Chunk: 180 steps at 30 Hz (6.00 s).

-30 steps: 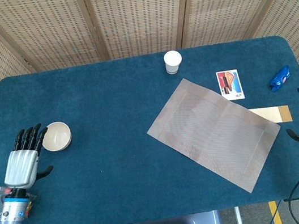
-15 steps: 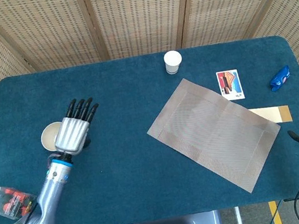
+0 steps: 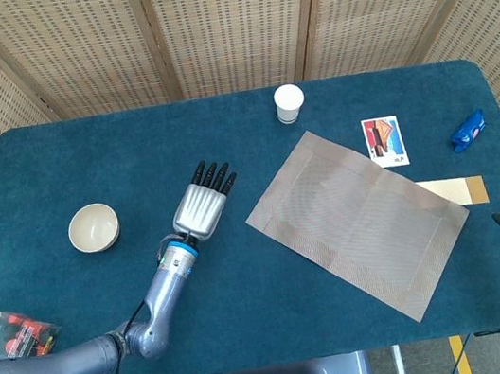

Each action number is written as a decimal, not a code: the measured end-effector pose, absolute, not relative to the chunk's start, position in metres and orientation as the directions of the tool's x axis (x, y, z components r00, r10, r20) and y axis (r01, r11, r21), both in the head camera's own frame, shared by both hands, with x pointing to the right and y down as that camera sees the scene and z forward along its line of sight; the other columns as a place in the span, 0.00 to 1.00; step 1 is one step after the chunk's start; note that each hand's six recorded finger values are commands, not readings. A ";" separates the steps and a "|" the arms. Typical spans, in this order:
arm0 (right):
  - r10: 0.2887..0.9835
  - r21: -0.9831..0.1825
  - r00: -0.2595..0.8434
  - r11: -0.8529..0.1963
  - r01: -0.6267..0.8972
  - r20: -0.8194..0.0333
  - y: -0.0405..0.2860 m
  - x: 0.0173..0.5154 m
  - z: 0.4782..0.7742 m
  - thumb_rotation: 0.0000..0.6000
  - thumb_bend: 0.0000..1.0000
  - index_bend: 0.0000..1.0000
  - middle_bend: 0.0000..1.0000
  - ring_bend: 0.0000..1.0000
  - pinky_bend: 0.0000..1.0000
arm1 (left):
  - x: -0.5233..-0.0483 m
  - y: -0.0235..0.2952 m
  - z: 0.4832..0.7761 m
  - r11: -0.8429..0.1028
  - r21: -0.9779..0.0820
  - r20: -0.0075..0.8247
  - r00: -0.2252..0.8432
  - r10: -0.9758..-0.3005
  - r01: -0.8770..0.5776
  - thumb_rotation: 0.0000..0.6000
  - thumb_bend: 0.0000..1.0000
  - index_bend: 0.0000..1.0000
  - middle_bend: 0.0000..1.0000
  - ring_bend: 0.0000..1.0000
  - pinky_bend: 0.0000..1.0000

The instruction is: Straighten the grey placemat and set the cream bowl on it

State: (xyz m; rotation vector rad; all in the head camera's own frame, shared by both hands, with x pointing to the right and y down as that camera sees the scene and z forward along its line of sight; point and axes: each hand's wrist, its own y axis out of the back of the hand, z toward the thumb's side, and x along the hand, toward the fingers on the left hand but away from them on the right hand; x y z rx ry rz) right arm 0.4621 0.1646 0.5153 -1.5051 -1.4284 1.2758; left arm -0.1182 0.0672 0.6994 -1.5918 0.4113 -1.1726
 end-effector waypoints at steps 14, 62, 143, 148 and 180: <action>0.974 -0.931 -0.087 -0.171 0.322 -0.209 0.162 0.465 0.518 1.00 0.12 0.09 0.00 0.00 0.00 | -0.070 0.073 0.732 -0.386 -0.851 0.520 0.460 -0.720 0.357 1.00 0.00 0.07 0.00 0.00 0.00; 0.970 -0.907 -0.098 -0.171 0.385 -0.224 0.158 0.473 0.517 1.00 0.12 0.11 0.00 0.00 0.00 | -0.005 0.084 0.763 -0.354 -0.823 0.554 0.486 -0.677 0.445 1.00 0.55 0.22 0.00 0.00 0.00; 0.967 -0.935 0.014 -0.250 0.252 -0.255 0.182 0.422 0.531 1.00 0.12 0.14 0.00 0.00 0.00 | -0.214 0.207 0.642 -0.467 -0.847 0.514 0.610 -0.603 0.253 1.00 0.20 0.10 0.00 0.00 0.00; 0.966 -0.936 0.024 -0.254 0.242 -0.256 0.184 0.418 0.533 1.00 0.12 0.14 0.00 0.00 0.00 | -0.231 0.205 0.635 -0.469 -0.852 0.506 0.587 -0.632 0.231 1.00 0.20 0.10 0.00 0.00 0.00; 0.961 -0.942 0.044 -0.276 0.190 -0.273 0.192 0.404 0.543 1.00 0.12 0.14 0.00 0.00 0.00 | -0.443 0.131 0.663 -0.546 -0.812 0.570 0.075 -0.818 0.207 1.00 0.21 0.29 0.00 0.00 0.00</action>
